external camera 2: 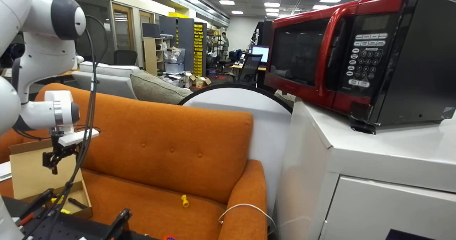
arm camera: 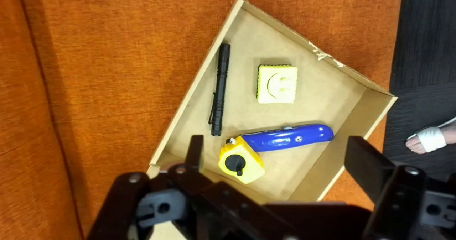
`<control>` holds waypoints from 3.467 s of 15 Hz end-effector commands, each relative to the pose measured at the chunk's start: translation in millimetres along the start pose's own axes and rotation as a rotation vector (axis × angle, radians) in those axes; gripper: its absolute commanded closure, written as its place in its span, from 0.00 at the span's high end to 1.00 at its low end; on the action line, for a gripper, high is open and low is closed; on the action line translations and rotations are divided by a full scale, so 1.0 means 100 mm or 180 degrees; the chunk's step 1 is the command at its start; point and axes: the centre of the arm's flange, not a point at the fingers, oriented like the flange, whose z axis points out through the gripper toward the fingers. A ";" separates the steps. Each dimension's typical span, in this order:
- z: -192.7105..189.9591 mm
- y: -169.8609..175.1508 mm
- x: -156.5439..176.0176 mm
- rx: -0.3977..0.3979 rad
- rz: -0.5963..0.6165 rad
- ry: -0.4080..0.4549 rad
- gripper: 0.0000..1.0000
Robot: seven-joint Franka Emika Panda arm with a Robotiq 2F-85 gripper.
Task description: Remove the yellow box from the big box
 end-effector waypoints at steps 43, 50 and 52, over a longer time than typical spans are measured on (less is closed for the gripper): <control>2.06 -0.16 0.22 0.0560 -0.0080 -0.0226 1.00; 2.21 -0.15 0.20 0.0556 0.0006 -0.0269 1.00; 2.22 -0.11 0.18 0.0548 0.0052 -0.0259 1.00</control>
